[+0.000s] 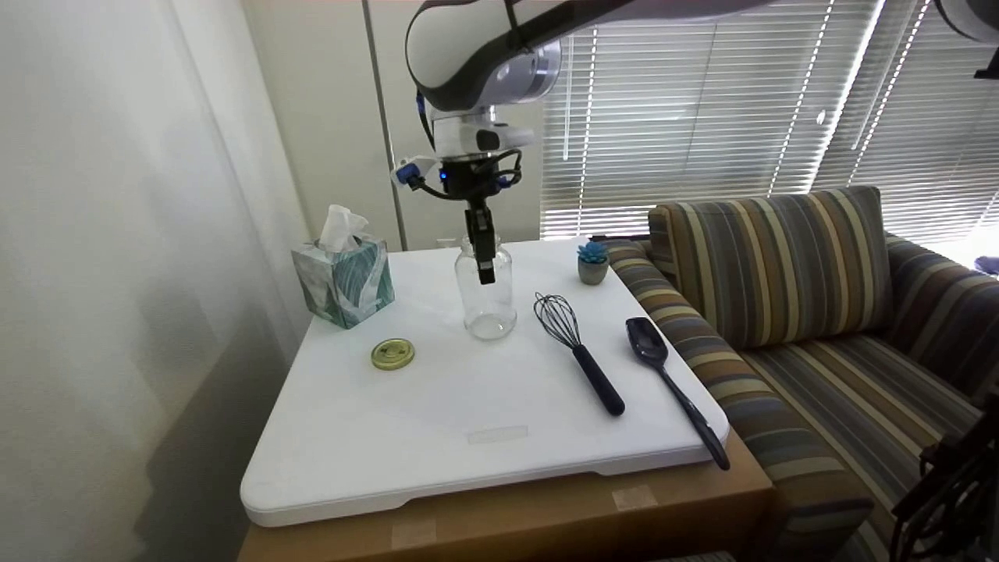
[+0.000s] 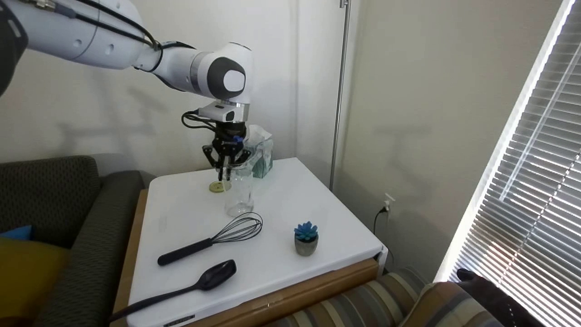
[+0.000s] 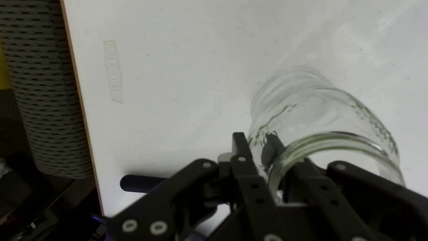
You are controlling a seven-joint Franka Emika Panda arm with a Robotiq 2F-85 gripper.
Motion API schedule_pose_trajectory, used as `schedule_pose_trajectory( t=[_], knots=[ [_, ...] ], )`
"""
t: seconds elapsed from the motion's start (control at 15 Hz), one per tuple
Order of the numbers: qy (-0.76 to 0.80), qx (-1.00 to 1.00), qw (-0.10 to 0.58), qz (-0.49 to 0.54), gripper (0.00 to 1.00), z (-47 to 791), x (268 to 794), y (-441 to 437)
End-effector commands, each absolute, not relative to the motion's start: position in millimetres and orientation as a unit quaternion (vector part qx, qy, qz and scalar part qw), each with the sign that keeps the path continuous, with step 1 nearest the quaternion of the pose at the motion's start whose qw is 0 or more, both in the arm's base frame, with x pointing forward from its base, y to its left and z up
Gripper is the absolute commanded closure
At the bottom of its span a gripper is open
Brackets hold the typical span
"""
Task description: Remove the spoon from the jar and put it on the table, move the grey object backwards, put the whisk beside the spoon, and then move the glass jar forward
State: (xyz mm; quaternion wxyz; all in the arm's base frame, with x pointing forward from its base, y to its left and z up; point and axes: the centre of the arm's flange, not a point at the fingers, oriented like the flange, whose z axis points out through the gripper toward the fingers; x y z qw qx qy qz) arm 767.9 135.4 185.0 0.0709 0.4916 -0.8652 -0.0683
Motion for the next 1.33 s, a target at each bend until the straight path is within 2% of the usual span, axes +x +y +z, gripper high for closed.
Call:
schedule_pose_trajectory(
  t=[0.0, 0.53, 1.27],
  knots=[
    [-0.853, 0.505, 0.089, -0.097, 0.95, 191, 745, 161],
    [-0.853, 0.49, 0.143, -0.111, 0.95, 195, 705, 193],
    [-0.859, 0.444, 0.169, -0.192, 0.95, 185, 693, 147]
  ],
)
